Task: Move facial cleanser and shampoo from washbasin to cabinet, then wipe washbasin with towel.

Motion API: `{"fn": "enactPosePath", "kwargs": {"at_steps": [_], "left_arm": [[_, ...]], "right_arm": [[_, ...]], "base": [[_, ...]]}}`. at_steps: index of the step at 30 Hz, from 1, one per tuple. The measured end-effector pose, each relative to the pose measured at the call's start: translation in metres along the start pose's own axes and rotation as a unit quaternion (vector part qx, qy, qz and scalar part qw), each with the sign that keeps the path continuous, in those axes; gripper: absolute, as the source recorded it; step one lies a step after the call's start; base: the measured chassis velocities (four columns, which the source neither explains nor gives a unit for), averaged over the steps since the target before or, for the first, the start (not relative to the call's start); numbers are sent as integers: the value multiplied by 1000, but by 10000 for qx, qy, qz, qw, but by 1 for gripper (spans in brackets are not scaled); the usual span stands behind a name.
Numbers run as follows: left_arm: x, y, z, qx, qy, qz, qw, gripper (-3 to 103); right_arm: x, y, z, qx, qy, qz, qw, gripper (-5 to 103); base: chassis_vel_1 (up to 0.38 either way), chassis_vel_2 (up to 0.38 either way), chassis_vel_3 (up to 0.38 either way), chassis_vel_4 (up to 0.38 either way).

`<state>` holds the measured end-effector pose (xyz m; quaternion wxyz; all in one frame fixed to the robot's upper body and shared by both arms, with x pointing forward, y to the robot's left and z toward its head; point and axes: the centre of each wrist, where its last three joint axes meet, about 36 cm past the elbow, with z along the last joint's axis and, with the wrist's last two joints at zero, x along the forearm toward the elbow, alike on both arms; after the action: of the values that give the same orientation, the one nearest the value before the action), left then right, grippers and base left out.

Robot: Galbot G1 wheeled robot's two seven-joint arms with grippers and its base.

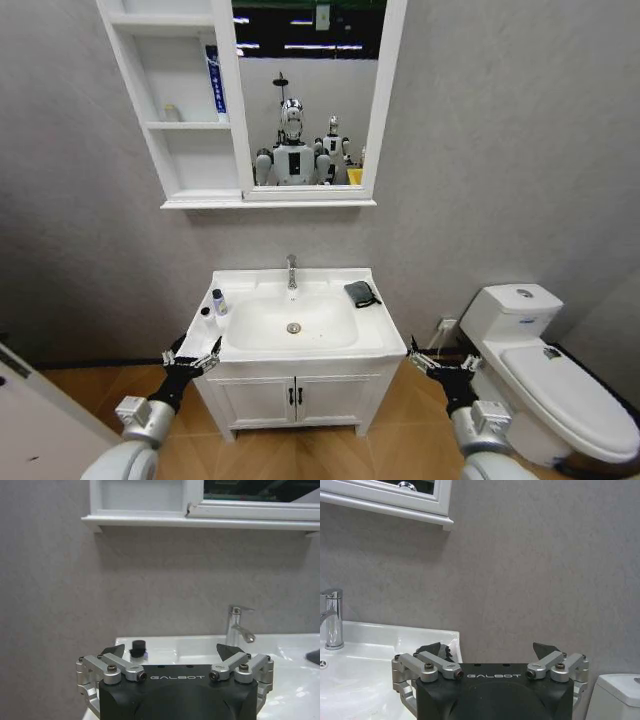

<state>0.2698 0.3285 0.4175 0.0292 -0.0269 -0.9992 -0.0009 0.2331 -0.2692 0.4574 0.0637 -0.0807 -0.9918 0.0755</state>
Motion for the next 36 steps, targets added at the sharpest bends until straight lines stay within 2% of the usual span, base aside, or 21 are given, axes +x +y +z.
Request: {"fn": "enactPosePath", "kwargs": {"at_steps": [2, 5, 8, 9, 10, 13, 18, 19, 21, 22, 24, 30, 36], "left_arm": [[-2, 0, 2, -38, -59, -81, 9999, 100], [-4, -1, 6, -84, 14, -79, 9999, 100], [-10, -4, 18, -49, 378, 309, 9988, 100], [-10, -4, 18, -49, 378, 309, 9988, 100], [-14, -3, 22, -79, 516, 500, 9974, 100], [-26, 2, 31, -172, 705, 626, 9954, 100], [-45, 10, 38, -211, 721, 486, 9960, 100], [-63, 16, 43, -201, 699, 259, 9970, 100], [-69, 19, 44, -201, 708, 174, 9971, 100], [-88, 24, 47, -198, 705, -109, 9973, 100], [-109, 31, 47, -193, 733, -314, 9966, 100], [-136, 46, 48, -197, 818, -442, 9955, 100], [-151, 41, 54, -118, 929, -323, 9951, 100]], "right_arm": [[0, 0, 0, 0, 0, 0, 10000, 100], [-2, 0, 1, -1, -1, -1, 10000, 100], [-6, 0, 3, -20, -14, 3, 10000, 100], [-6, 0, 3, -20, -14, 3, 10000, 100], [-8, -1, 3, -24, -24, 5, 10000, 100], [-17, -6, 3, -5, -88, 30, 10000, 100], [-27, -10, 1, -16, -143, 113, 9998, 100], [-34, -13, 2, -17, -170, 201, 9997, 100], [-36, -15, 4, -19, -170, 230, 9996, 100], [-40, -17, 7, -26, -147, 282, 9995, 100], [-44, -18, 13, -32, -97, 310, 9995, 100], [-52, -18, 23, -24, 2, 263, 9997, 100], [-56, -20, 26, -20, 37, 269, 9996, 100]], "base": [[0, 0, 0, 0], [0, 0, 0, 0], [0, 0, 0, 0], [0, 0, 0, 0], [0, 0, 0, 0], [0, 0, 0, 0], [0, 0, 0, 0], [0, 0, 0, 0], [0, 0, 0, 0], [0, 0, 0, 0], [0, 0, 0, 0], [0, 0, 0, 0], [0, 0, 0, 0]]}}
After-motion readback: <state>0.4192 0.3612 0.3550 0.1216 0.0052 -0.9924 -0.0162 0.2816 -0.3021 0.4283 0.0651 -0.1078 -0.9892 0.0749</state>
